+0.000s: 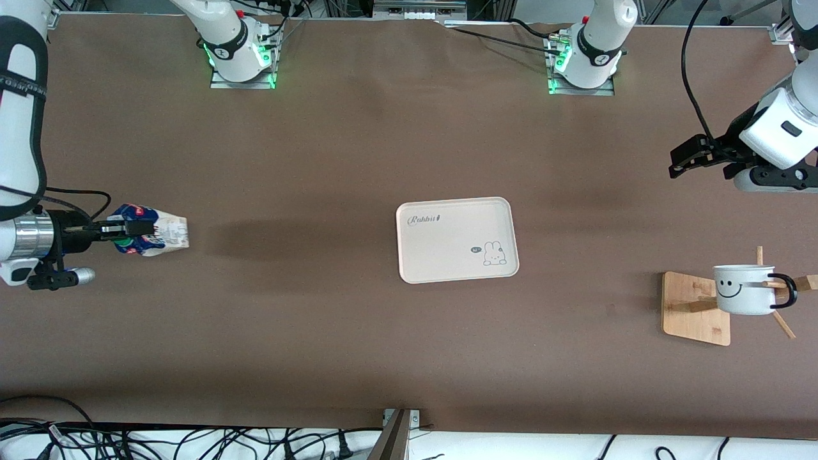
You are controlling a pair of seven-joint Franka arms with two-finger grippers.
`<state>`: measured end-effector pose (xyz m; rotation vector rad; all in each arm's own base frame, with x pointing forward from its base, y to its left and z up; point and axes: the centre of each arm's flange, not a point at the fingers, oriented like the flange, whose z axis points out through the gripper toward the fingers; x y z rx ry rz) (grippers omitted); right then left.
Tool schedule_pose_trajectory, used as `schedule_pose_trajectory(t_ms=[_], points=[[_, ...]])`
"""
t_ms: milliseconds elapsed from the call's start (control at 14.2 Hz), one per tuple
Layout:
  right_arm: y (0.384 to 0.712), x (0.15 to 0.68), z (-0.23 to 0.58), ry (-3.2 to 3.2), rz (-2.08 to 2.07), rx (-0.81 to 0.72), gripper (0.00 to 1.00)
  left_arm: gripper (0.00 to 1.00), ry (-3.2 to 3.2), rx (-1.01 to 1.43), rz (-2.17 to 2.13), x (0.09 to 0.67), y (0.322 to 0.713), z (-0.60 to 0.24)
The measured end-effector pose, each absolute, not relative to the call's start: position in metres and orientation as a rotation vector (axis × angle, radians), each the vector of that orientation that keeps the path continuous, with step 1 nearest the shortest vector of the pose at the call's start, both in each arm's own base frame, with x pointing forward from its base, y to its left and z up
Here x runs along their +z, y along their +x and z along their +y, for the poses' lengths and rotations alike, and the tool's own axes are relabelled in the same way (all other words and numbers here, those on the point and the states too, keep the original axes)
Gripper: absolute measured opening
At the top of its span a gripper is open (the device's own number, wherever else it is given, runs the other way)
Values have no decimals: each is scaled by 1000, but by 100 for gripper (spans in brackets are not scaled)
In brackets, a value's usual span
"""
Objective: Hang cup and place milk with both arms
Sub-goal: 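Lift the milk carton and carry it away from the tray, then lower the milk carton onto the table with the right gripper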
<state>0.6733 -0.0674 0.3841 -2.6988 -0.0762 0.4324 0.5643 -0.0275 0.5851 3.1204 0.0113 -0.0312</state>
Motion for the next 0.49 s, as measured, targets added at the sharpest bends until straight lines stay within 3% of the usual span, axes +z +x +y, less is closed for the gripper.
schedule_pose_trajectory(t_ms=[492], points=[[679,291,-87,-2526,-86,405,1,100,3120,-31,12,585,564,-27]])
